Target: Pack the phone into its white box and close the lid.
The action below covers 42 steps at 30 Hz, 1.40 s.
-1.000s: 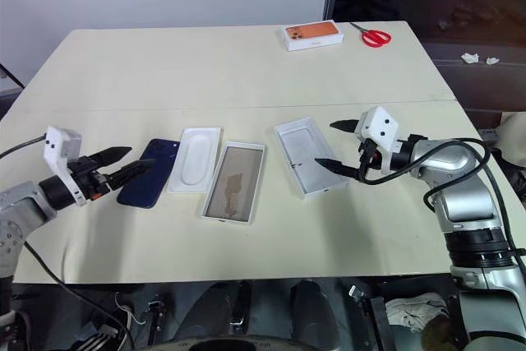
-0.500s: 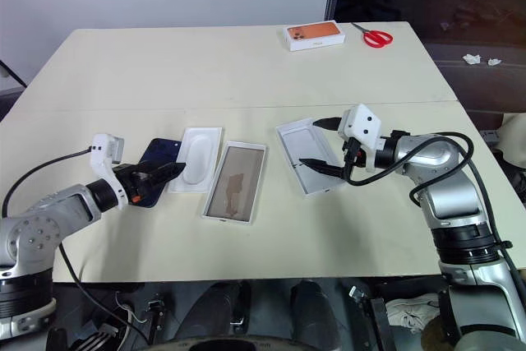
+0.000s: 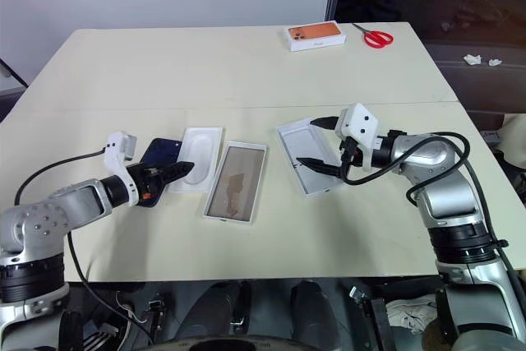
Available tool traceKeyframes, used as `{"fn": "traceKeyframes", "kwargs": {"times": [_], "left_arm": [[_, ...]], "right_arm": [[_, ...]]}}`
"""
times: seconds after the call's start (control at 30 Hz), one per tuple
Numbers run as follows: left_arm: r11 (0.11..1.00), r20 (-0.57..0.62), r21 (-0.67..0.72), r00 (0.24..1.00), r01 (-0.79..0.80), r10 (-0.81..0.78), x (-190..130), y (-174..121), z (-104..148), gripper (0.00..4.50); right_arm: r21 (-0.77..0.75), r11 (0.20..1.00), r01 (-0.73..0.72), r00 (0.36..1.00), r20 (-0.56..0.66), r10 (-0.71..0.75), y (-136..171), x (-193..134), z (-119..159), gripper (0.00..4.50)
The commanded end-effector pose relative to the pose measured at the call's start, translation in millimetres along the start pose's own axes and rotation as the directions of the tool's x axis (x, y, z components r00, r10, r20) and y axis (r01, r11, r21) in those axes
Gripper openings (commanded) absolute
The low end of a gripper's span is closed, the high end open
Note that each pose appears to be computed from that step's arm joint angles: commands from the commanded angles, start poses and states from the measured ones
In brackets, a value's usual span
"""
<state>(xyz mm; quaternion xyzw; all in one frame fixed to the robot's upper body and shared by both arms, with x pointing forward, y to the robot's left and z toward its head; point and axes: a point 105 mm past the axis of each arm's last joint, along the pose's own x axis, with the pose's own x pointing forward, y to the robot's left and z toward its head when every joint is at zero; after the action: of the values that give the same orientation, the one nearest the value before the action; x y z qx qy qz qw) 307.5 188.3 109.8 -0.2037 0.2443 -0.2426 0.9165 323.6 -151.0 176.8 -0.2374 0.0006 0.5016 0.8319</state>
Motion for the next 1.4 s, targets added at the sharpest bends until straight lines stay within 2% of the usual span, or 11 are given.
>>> {"fn": "traceKeyframes", "kwargs": {"times": [0.03, 0.5, 0.6, 0.7, 0.93, 1.03, 1.13, 1.4], "left_arm": [[0.998, -0.05, -0.05, 0.998, 0.035, -0.037, 5.1, -4.5, -11.8, 4.5], [0.983, -0.025, -0.18, 0.999, 0.044, -0.049, 6.2, 0.6, -10.0, 4.5], [0.98, -0.028, -0.195, 0.998, 0.042, -0.048, 5.7, 1.7, -11.4, 3.78], [0.977, -0.03, -0.209, 0.998, 0.04, -0.047, 3.4, 2.3, -12.6, 2.37], [0.972, -0.033, -0.232, 0.999, 0.033, -0.042, 2.0, 3.9, -17.4, 2.37], [0.969, -0.04, -0.245, 0.998, 0.031, -0.042, 1.2, 4.3, -22.0, 1.51], [0.967, -0.043, -0.252, 0.998, 0.036, -0.049, -0.5, 3.6, -23.5, 0.04], [0.953, -0.007, -0.299, 0.998, 0.058, -0.063, -9.8, 7.5, -15.9, 0.04]], "right_arm": [[-0.044, 0.999, 0.006, 0.999, 0.047, -0.004, -0.8, 1.6, 16.8, 4.47], [-0.053, 0.999, 0.01, 0.999, 0.041, -0.008, -0.1, 1.3, 15.8, 4.47], [-0.055, 0.998, 0.01, 0.999, 0.041, -0.007, -0.4, 2.2, 16.3, 4.5], [-0.055, 0.998, 0.009, 0.999, 0.042, -0.006, -0.3, 2.9, 15.8, 4.5], [-0.055, 0.998, 0.005, 0.999, 0.045, -0.003, 1.1, 4.3, 16.4, 4.5], [-0.055, 0.998, 0.005, 0.999, 0.046, -0.002, 1.4, 4.8, 16.4, 4.5], [-0.054, 0.999, 0.003, 0.999, 0.044, -0.001, 2.3, 5.2, 15.8, 4.5], [-0.038, 0.999, -0.022, 0.999, 0.043, 0.024, 8.1, 6.9, 14.4, 4.5]]}}
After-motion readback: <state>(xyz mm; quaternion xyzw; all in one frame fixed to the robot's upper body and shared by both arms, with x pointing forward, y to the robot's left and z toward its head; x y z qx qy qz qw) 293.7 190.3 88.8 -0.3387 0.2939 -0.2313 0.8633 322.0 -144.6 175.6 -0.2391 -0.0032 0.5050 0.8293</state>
